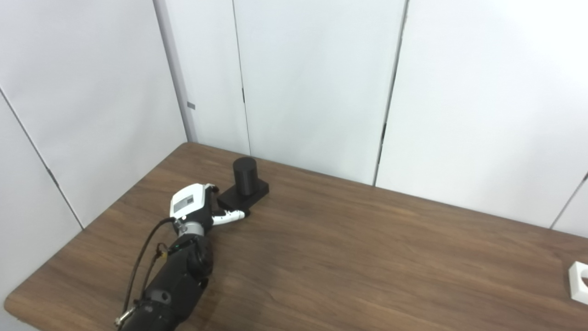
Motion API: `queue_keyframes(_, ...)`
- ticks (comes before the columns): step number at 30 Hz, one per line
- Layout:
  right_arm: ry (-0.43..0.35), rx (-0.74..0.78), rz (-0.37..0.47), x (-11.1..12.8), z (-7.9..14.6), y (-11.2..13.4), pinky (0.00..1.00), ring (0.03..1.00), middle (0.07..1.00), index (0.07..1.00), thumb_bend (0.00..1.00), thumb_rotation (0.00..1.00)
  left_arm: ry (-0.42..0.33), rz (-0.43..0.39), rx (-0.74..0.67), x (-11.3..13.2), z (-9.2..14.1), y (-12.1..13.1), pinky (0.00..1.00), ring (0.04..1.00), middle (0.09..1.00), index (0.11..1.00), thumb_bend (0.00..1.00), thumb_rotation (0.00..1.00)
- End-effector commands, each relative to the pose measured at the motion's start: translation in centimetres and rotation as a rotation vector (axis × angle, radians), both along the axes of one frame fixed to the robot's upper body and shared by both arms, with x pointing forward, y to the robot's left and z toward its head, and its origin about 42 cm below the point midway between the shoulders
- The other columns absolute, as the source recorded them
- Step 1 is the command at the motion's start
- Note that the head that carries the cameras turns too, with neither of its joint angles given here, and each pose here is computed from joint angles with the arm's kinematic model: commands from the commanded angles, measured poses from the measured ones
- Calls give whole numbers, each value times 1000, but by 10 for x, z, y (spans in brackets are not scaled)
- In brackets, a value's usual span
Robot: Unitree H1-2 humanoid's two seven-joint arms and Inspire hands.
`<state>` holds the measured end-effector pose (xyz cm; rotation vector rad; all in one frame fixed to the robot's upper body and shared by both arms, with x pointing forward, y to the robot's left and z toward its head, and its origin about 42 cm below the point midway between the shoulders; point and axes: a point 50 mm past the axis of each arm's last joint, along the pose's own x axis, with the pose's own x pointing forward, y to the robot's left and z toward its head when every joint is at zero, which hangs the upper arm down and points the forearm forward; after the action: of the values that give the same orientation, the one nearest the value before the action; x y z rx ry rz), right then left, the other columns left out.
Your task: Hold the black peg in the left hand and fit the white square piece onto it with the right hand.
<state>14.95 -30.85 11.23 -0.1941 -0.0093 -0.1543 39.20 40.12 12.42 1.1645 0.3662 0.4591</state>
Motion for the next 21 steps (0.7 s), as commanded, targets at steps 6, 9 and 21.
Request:
queue_keyframes(6, 16, -18, 12, -3, 3, 3, 956, 945, 913, 937, 437, 1000, -74, 6, 74, 16, 16, 8, 941, 907, 869, 797, 1000, 572)
queue_keyframes(9, 20, -21, 12, -4, 3, 2, 961, 947, 913, 936, 447, 1000, -83, 3, 68, 16, 13, 6, 945, 901, 862, 797, 999, 553)
queue_keyframes(21, 34, -27, 15, -4, 3, 3, 993, 943, 906, 932, 485, 1000, -159, -22, 72, 19, 8, 0, 886, 843, 806, 709, 901, 470)
